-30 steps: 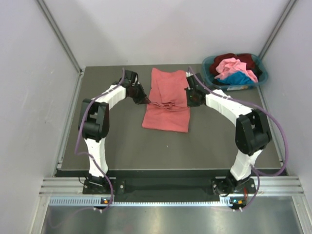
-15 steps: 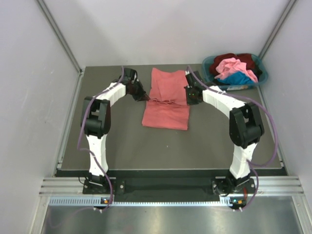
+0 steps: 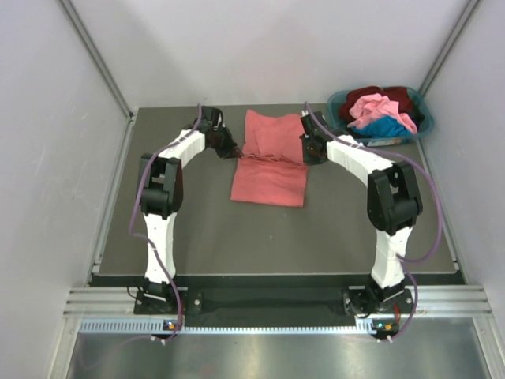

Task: Fold and stack the t-shirts
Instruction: Fold the tshirt

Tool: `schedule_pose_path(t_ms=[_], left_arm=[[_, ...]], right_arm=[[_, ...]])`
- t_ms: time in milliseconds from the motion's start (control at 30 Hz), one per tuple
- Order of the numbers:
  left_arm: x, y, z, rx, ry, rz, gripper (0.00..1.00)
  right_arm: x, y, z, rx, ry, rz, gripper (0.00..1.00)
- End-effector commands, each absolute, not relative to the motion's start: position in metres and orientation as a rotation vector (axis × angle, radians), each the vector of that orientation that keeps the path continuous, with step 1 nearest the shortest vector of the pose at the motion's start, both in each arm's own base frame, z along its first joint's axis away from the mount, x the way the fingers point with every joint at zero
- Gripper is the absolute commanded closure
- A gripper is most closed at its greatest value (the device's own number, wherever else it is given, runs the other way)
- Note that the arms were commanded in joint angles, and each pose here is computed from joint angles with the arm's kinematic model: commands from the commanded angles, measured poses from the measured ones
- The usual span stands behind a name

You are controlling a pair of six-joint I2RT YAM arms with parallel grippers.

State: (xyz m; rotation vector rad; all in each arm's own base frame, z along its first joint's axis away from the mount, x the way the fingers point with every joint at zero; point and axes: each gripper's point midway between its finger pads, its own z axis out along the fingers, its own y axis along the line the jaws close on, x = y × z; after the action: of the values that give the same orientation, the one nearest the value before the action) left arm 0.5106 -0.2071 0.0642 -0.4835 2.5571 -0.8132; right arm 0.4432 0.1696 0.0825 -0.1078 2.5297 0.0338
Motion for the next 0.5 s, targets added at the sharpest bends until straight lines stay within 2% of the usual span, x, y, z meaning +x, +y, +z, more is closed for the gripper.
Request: schedule_pose_path(t_ms=[0, 33, 200, 233, 367, 467], left_arm=[[0.532, -0.198, 0.086, -0.448, 2.482, -0.811, 0.95], [0.534, -0.197, 0.090, -0.447, 2.475, -0.808, 0.84], [0.529, -0.176, 0.123, -0.420, 2.450, -0.684, 0.65], [0.528, -0.168, 0.127, -0.394, 2.444, -0.629, 0.56], [0.497, -0.161, 0.141, -0.316, 2.495, -0.577, 0.53], [0.461, -0.165, 0.127, -0.291, 2.570, -0.625, 0.53]], right_arm=[[0.469, 0.163, 0.105, -0.091, 2.448, 0.004, 0.80], [0.471, 0.163, 0.108, -0.092, 2.444, 0.004, 0.73], [0.459, 0.157, 0.134, -0.066, 2.415, 0.017, 0.60], [0.454, 0.158, 0.137, -0.056, 2.417, 0.033, 0.59], [0.419, 0.166, 0.137, -0.079, 2.467, 0.171, 0.58], [0.391, 0.181, 0.126, -0.123, 2.504, 0.331, 0.60]])
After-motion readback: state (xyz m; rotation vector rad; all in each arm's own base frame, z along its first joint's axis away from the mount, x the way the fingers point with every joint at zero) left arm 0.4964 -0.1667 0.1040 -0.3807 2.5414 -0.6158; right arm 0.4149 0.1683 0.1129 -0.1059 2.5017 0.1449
